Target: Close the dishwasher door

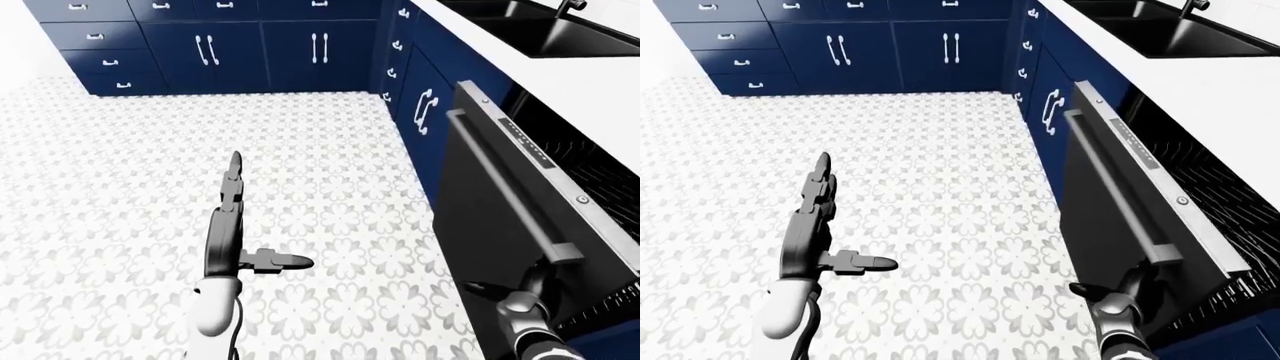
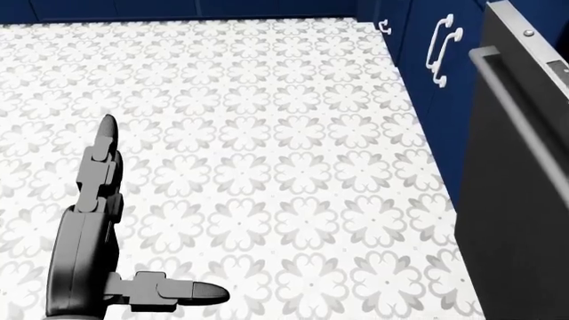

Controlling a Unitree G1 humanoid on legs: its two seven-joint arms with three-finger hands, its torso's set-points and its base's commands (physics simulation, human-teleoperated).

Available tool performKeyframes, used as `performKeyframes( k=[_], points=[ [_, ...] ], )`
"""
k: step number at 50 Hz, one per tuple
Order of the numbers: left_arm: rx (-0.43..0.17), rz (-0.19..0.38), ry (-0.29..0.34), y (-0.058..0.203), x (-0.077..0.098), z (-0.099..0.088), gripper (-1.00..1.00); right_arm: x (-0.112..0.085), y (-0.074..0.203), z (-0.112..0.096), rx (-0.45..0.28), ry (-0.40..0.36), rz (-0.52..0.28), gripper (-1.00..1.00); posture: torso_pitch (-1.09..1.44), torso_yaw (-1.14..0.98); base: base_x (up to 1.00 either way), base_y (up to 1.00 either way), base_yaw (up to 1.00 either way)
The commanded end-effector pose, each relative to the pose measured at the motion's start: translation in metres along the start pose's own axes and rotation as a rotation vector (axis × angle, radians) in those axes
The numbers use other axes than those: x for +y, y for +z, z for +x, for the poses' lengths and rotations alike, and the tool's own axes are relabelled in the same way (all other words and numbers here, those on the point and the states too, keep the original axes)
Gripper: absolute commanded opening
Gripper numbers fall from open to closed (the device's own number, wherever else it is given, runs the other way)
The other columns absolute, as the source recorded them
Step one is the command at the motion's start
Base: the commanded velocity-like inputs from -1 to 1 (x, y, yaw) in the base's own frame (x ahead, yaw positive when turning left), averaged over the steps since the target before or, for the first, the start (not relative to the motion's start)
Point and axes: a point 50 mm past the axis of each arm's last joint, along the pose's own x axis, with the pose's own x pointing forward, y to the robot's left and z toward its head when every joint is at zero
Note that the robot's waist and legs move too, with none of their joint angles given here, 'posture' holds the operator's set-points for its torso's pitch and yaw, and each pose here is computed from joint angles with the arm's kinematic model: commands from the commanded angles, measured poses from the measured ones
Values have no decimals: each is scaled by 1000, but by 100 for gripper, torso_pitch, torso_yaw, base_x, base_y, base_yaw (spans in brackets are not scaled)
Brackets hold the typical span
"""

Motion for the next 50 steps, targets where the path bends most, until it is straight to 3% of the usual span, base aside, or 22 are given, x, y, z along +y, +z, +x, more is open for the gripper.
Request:
performKeyframes(
  k=[1, 11, 50],
  points=[
    [-86, -2, 12, 16, 2, 1, 100, -27, 31, 15, -107, -149, 70, 100, 0, 0, 0, 0, 0],
    [-89, 0, 6, 17, -1, 2, 100, -40, 35, 21, -88, -187, 55, 100, 0, 0, 0, 0, 0],
    [-92, -2, 9, 19, -1, 1, 100, -91, 72, 43, -130, -265, 22, 100, 0, 0, 0, 0, 0]
  ],
)
